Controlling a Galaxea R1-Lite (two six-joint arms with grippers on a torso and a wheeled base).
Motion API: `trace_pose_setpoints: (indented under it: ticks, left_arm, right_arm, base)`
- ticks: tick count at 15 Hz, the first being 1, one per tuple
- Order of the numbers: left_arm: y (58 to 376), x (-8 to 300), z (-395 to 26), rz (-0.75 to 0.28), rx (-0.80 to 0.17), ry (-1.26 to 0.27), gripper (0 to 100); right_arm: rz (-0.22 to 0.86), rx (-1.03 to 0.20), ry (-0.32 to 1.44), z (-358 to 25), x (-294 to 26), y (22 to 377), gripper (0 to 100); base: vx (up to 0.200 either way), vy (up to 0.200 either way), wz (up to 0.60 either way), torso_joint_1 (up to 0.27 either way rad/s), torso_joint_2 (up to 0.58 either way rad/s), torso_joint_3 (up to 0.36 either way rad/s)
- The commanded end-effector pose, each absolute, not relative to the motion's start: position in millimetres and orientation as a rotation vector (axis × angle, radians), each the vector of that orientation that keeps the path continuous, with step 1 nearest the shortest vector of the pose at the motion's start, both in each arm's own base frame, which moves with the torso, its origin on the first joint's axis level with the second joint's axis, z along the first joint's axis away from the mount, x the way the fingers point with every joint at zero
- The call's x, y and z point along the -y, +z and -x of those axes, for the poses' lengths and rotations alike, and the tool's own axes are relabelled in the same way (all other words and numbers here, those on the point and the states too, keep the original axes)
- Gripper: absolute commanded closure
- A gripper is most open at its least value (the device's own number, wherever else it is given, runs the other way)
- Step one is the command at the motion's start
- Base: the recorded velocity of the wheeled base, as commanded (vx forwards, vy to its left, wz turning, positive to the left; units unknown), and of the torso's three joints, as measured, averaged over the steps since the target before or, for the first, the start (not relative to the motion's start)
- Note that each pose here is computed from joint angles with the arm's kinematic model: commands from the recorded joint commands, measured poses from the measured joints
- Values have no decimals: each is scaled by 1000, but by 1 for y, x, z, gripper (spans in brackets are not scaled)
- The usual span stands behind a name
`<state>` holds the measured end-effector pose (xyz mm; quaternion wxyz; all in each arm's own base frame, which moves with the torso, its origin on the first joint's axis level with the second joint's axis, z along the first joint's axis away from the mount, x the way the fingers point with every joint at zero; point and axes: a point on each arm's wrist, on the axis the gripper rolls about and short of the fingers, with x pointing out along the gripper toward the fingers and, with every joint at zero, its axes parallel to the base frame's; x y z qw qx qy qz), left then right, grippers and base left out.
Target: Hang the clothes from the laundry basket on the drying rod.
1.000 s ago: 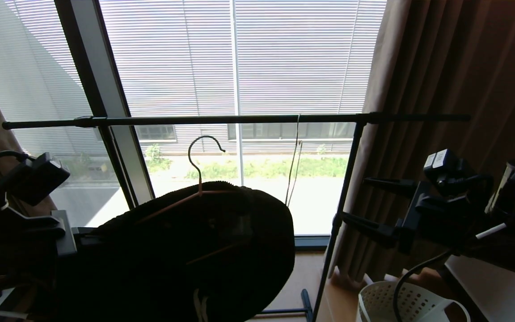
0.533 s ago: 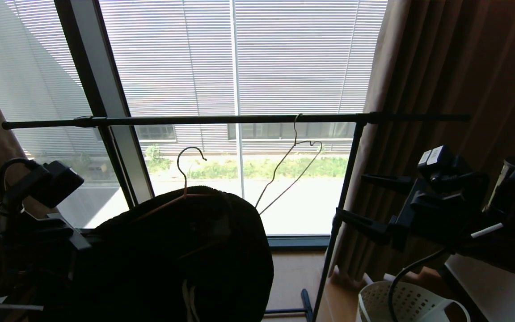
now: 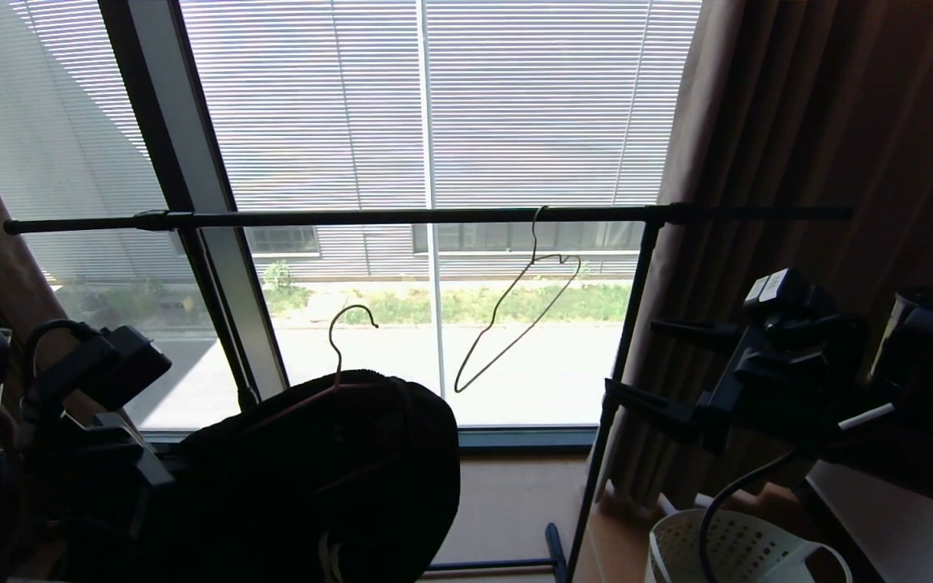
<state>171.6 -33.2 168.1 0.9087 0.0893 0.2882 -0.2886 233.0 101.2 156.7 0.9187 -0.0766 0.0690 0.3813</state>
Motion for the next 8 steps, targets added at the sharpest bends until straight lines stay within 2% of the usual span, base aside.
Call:
trace_pose_setpoints:
  ticks: [1, 4, 6, 8]
  left_arm:
    - [163, 32, -171, -194, -611, -594, 100]
    - [175, 29, -184, -178, -548, -535, 100]
    - [184, 31, -191, -91, -474, -506, 100]
    - [185, 32, -195, -63, -456, -495, 100]
  right_arm:
    - [158, -147, 785, -234, -102, 155, 0]
    - [158, -145, 785, -234, -101, 156, 0]
    - [158, -144, 785, -233, -101, 156, 0]
    - [158, -144, 779, -233, -101, 156, 0]
  base:
    - [0, 0, 0, 0, 0, 0]
    - [0, 0, 0, 0, 0, 0]
    - [0, 0, 0, 0, 0, 0]
    - [0, 0, 0, 0, 0, 0]
